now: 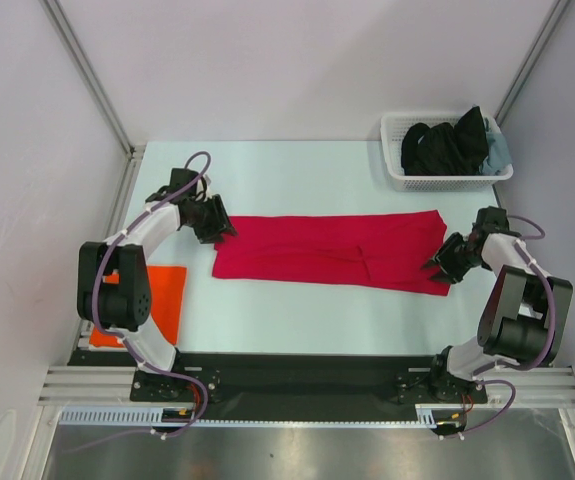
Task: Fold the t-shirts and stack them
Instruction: Fold the tshirt
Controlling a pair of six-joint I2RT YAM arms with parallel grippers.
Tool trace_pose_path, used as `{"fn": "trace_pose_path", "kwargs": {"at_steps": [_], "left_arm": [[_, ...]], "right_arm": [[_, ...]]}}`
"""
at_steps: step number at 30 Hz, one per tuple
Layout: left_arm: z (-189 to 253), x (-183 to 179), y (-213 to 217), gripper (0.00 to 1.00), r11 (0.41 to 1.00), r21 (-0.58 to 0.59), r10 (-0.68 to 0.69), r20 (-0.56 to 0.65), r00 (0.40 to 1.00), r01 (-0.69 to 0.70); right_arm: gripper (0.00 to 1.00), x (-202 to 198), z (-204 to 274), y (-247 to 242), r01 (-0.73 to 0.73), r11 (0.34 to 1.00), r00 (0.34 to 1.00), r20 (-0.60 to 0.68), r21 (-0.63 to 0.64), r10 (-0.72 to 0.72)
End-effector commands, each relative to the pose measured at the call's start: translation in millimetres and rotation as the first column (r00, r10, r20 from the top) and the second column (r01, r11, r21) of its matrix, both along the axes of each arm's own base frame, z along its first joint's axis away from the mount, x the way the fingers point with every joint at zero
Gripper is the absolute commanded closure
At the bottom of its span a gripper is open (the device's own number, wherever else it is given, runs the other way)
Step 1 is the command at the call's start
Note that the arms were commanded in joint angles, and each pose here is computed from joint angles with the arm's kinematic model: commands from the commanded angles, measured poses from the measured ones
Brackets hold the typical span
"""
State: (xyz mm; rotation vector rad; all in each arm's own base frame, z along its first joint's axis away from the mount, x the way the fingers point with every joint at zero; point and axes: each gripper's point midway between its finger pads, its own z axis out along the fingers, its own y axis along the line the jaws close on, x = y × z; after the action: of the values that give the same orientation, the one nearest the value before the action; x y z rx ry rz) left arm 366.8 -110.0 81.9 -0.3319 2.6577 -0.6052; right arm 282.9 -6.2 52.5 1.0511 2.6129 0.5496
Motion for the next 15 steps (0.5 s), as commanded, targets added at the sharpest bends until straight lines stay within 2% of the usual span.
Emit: {"fn": "trace_pose_path", "kwargs": {"at_steps": [1,15], "left_arm": [[10,2,-4,0.51,0.999,-0.001,-0.037,0.036,0.999,0.037],[14,4,4,0.54,0.998,0.054,-0.037,0.036,0.999,0.035]], "right_arm": [[0.56,8,-5,-3,0.020,1.000,1.000,0.010,0.011,-0.021],[0.56,13,-16,-7,0.031,0.999,0.999,-0.009,0.014,-0.031]]}}
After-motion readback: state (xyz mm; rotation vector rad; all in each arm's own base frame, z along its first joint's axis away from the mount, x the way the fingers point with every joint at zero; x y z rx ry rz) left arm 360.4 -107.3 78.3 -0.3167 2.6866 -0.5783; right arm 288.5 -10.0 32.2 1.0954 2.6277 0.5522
